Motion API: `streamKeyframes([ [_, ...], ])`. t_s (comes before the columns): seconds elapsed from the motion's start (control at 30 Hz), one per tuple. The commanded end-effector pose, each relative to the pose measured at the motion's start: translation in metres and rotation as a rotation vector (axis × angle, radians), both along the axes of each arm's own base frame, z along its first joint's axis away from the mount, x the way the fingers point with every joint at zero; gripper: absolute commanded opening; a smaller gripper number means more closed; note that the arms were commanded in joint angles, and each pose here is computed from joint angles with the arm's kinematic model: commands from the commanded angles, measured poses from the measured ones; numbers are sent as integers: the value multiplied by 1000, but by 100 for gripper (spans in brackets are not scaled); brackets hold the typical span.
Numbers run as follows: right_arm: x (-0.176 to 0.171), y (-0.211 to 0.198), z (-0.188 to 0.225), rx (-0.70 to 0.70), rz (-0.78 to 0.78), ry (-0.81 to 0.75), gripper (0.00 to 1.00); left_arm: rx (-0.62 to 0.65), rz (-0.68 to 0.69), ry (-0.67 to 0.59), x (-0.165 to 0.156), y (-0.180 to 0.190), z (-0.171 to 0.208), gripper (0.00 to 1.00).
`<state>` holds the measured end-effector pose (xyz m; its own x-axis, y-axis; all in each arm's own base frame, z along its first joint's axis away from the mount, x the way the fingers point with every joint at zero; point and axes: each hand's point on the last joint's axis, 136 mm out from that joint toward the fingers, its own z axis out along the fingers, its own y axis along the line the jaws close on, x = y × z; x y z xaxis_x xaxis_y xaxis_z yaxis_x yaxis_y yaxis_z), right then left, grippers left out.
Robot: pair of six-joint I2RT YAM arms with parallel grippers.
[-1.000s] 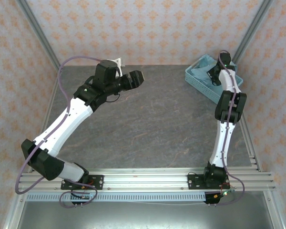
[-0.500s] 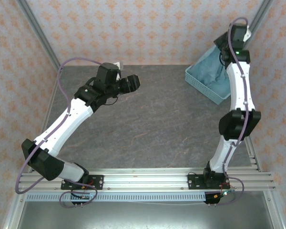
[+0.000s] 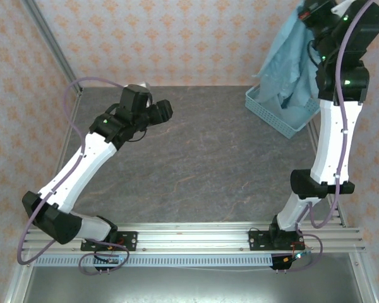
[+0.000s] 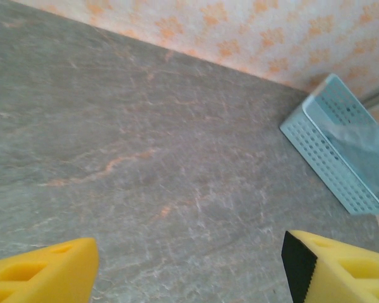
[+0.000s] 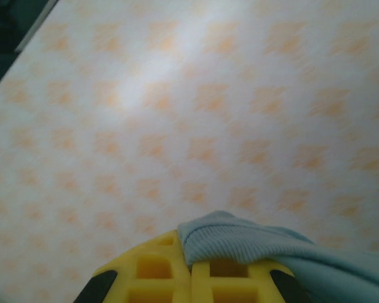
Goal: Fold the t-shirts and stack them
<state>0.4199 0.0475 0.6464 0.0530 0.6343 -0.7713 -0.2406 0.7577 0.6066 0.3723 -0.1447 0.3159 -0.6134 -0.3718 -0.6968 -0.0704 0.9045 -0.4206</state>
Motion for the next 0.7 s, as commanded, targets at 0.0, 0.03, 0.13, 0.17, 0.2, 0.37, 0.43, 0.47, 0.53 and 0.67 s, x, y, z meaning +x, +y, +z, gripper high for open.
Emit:
streamKeyframes([
  [0.0, -16, 79, -15, -58, 242, 43, 0, 49, 106, -10, -15, 37, 6, 78],
  [0.03, -18, 107, -26, -68, 299, 72, 0, 50, 123, -15, -18, 43, 7, 79],
  [0.13, -19, 185, -79, -91, 436, 189, 0, 66, 175, -4, -26, 60, 5, 80],
  [0.17, -19, 208, -100, -99, 473, 230, 0, 74, 194, 4, -29, 66, 3, 80],
  [0.2, -20, 238, -128, -106, 517, 284, 0, 83, 211, 13, -33, 72, 2, 81],
  [0.37, -43, 372, -277, -173, 770, 585, 13, 104, 272, 31, -52, 91, -7, 82],
  [0.43, -57, 405, -327, -190, 860, 708, 39, 111, 286, 45, -61, 96, -14, 84],
  [0.47, -61, 412, -342, -197, 876, 749, 46, 113, 286, 56, -65, 97, -19, 84],
  [0.53, -64, 411, -365, -210, 874, 807, 56, 111, 256, 92, -72, 94, -33, 87],
  [0.67, -52, 371, -377, -249, 790, 843, 60, 43, 126, 250, -86, 67, -81, 90],
])
